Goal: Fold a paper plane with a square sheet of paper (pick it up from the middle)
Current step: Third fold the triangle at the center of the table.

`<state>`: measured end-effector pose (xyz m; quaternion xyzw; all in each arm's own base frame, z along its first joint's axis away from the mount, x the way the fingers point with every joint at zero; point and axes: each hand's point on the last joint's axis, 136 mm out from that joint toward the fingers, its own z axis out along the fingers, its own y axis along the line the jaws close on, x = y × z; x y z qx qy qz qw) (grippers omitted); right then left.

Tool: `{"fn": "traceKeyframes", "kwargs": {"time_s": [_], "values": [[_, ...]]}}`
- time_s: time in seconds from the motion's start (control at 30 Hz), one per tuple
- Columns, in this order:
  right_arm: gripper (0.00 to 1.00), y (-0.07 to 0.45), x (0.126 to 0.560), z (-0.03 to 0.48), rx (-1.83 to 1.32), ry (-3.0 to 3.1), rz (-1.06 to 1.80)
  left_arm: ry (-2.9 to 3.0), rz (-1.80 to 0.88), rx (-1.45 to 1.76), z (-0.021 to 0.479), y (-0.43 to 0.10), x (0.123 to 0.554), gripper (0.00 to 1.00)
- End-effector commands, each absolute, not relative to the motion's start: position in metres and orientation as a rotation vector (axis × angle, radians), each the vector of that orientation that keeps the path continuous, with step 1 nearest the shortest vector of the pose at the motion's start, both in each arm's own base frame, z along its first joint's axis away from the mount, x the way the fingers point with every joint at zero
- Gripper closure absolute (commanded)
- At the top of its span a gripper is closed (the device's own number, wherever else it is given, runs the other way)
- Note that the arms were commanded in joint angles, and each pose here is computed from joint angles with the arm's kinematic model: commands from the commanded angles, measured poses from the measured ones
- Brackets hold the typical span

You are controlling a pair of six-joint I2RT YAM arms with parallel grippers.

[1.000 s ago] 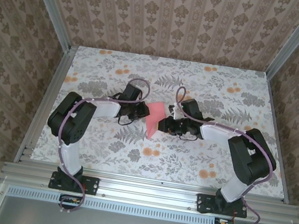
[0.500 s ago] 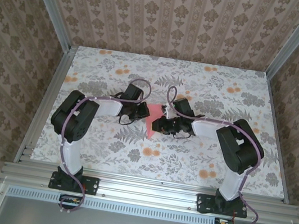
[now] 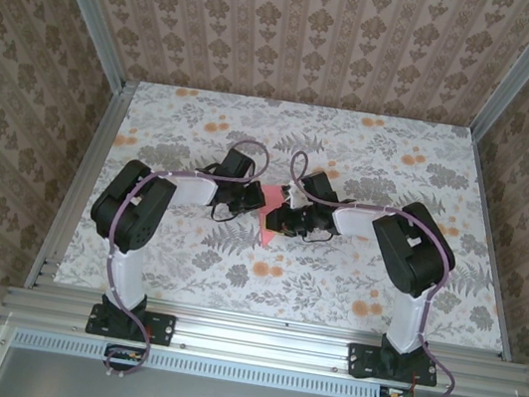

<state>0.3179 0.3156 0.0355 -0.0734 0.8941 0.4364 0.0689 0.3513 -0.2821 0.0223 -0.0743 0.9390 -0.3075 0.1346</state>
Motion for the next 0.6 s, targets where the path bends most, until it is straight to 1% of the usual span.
{"fn": "traceKeyframes", "kwargs": {"time_s": [0.0, 0.57], "values": [[0.81, 0.323, 0.318, 0.037, -0.255, 2.686, 1.353, 2.793, -0.844, -0.186, 0.006, -0.281, 0.341, 0.91], [0.81, 0.324, 0.315, 0.022, -0.255, 2.721, 1.363, 2.797, -0.852, -0.163, 0.007, -0.284, 0.340, 0.91]]}}
